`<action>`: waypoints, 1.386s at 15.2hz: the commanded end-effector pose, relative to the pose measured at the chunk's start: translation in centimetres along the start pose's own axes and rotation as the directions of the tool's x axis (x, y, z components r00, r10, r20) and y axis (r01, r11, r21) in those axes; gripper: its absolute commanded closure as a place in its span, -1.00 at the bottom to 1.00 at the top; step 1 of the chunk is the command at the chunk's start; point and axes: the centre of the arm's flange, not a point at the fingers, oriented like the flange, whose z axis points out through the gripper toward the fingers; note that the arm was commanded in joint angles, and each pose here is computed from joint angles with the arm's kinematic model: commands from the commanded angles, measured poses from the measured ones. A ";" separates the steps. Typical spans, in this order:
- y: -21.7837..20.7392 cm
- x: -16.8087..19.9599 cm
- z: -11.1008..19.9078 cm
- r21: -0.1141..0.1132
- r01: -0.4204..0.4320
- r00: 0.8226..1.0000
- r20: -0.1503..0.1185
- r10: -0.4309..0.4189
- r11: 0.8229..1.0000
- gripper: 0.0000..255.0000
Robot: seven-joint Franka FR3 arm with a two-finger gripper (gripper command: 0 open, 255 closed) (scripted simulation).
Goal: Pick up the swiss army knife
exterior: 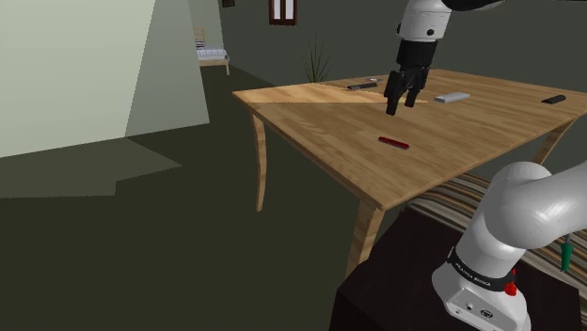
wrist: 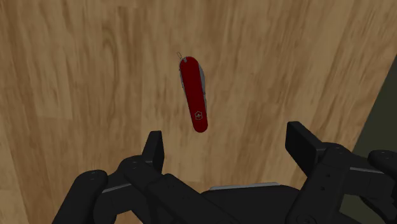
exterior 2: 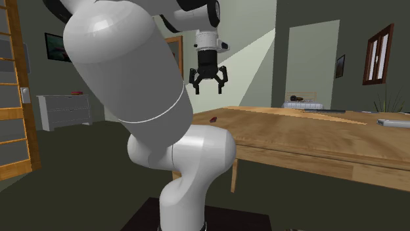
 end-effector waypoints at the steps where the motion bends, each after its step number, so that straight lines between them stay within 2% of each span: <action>1: 0.0 0.0 0.0 0.000 0.000 1.000 0.000 0.000 1.000 -1.00; 5: -0.1 -0.2 5.1 -0.113 0.037 0.999 0.016 -0.036 0.993 -1.00; 6: -0.1 -0.2 5.7 -0.126 0.042 0.999 0.019 -0.040 0.991 -1.00; 15: -0.2 -0.3 9.7 -0.126 0.042 0.999 0.019 -0.040 0.991 -1.00; 16: -0.2 -0.4 9.7 -0.126 0.042 0.999 0.019 -0.040 0.991 1.00; 21: -0.3 -0.4 9.9 -0.127 0.042 0.999 0.018 -0.040 0.991 1.00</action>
